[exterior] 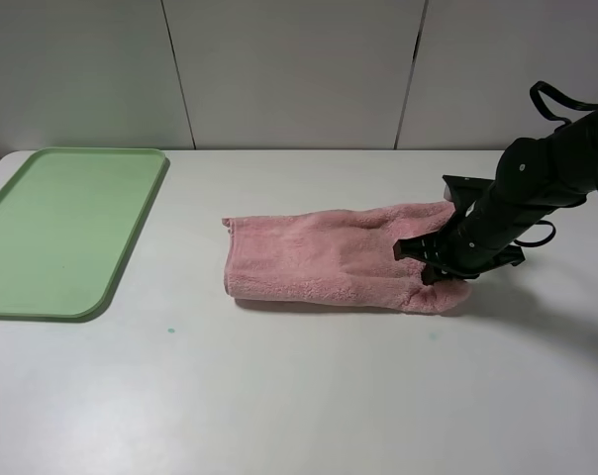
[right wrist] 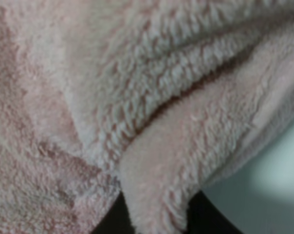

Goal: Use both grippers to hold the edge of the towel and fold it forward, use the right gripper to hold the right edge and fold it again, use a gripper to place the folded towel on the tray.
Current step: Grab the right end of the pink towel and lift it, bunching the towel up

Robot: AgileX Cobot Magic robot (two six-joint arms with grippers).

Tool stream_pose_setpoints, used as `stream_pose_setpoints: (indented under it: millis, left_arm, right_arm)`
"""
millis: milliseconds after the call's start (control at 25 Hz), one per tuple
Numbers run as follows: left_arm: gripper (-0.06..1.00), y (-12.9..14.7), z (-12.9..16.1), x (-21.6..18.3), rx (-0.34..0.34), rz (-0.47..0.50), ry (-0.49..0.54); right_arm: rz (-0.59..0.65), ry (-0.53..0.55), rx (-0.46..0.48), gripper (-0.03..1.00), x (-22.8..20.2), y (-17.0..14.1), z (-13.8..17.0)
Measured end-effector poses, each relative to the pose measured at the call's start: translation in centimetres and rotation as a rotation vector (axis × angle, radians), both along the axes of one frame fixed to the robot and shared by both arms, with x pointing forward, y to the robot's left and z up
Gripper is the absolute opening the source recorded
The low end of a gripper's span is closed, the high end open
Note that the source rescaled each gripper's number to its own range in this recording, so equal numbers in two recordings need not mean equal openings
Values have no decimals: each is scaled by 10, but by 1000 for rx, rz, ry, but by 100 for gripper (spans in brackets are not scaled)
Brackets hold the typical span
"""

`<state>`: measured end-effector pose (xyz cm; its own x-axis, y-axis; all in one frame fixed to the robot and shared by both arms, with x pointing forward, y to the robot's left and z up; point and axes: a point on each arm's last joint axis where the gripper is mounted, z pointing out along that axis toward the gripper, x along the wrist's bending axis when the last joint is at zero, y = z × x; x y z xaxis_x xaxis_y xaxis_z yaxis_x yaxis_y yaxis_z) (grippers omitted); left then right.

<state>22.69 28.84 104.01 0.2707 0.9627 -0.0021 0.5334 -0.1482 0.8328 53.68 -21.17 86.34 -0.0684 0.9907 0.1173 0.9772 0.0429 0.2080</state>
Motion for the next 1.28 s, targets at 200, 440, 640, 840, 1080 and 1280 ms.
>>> stream_pose_setpoints:
  millis: [200, 440, 640, 840, 1080, 1280]
  left_arm:
    - [100, 0, 0, 0, 0, 0, 0]
    - [100, 0, 0, 0, 0, 0, 0]
    - [100, 0, 0, 0, 0, 0, 0]
    - [100, 0, 0, 0, 0, 0, 0]
    - [100, 0, 0, 0, 0, 0, 0]
    - [100, 0, 0, 0, 0, 0, 0]
  right_arm:
    - [5, 2, -2, 9, 0, 0, 1]
    - [81, 42, -48, 9, -8, -4, 12]
    - [85, 55, -82, 9, -10, -21, 24]
    - [58, 32, -119, 9, -10, -47, 45]
    - [-1, -6, -178, 9, -14, -85, 70]
    - [-55, -19, -201, 9, -18, -106, 80]
